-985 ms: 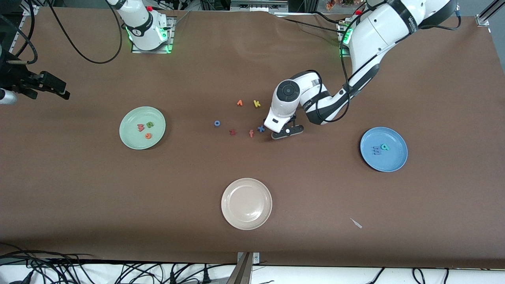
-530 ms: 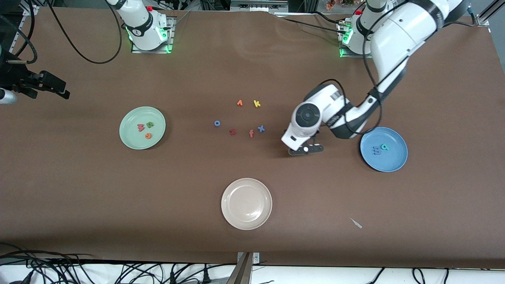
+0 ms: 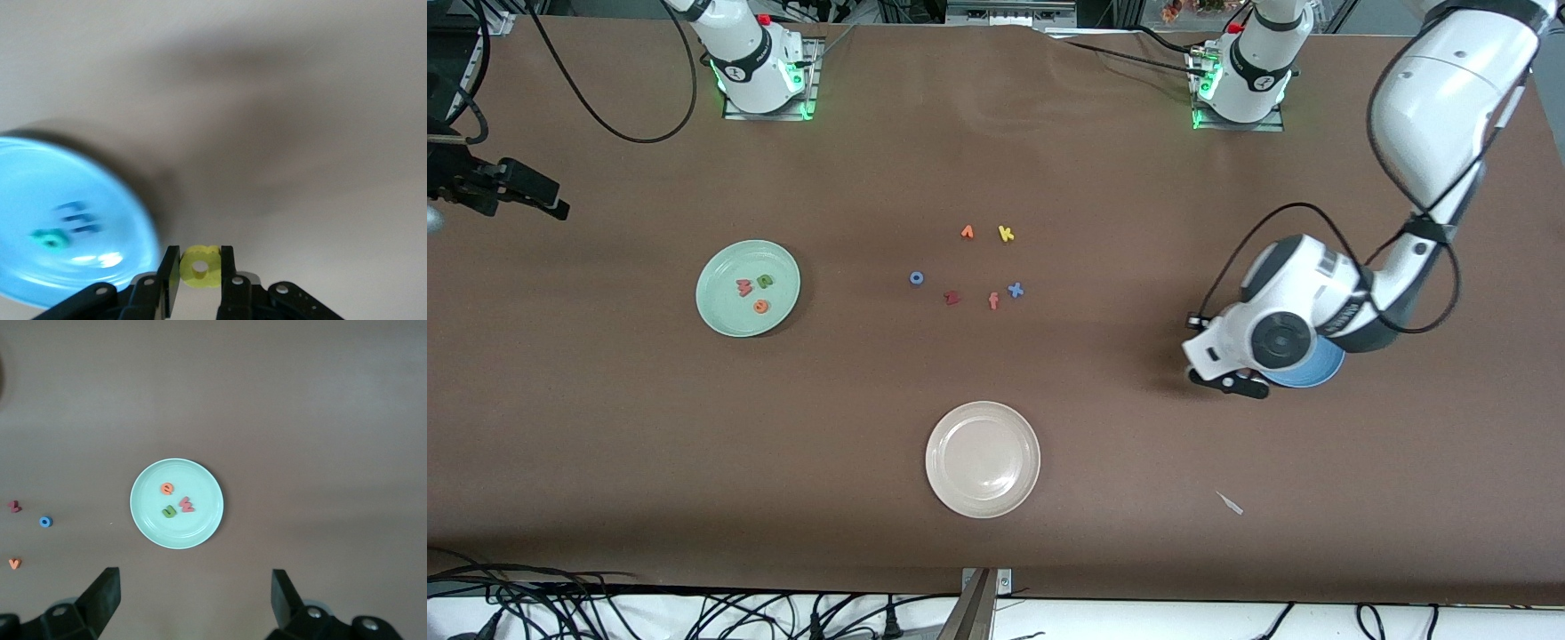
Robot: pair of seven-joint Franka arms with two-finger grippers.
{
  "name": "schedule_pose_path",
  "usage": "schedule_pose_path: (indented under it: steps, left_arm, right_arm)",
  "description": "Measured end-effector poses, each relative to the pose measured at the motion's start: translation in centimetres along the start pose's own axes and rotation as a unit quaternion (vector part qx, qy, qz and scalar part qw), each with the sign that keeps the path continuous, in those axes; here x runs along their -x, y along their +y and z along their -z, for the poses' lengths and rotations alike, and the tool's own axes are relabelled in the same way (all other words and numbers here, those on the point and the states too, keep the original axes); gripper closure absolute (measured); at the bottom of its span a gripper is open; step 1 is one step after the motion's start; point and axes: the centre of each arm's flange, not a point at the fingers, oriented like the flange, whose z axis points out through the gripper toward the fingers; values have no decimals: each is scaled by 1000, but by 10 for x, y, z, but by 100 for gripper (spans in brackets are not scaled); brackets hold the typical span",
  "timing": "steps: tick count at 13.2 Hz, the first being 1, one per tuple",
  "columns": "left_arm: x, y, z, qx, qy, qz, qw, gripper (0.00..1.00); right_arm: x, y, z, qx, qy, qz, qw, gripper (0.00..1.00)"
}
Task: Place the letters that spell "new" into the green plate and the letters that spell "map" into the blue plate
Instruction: 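Open the left gripper to drop the a onto the blue plate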
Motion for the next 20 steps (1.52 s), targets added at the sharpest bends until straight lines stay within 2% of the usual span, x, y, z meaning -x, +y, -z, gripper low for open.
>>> schedule_pose_path:
  steps: [4,5,6,10,12,20]
  left_arm:
    - [13,-72,-13,16,-14,-84,996,71]
    - [15,-83,-18,13,-18,-98,995,67]
    - [16,-89,-24,13,-22,-109,994,59]
    - [16,-98,-26,16,-22,-113,993,15]
    - [18,-105,-18,13,-17,-107,994,0]
    - [44,-141,53,-8,-9,-64,998,0]
  right_arm:
    - [0,3,0,0,-1,-3,1000,0]
    - [1,3,0,0,-2,-2,1000,0]
    - [1,2,-1,0,-4,-2,1000,0]
    - [1,-11,-1,0,-6,10,1000,0]
    - [1,-16,-1,0,-7,15,1000,0]
    - [1,-20,-1,1,-8,19,1000,0]
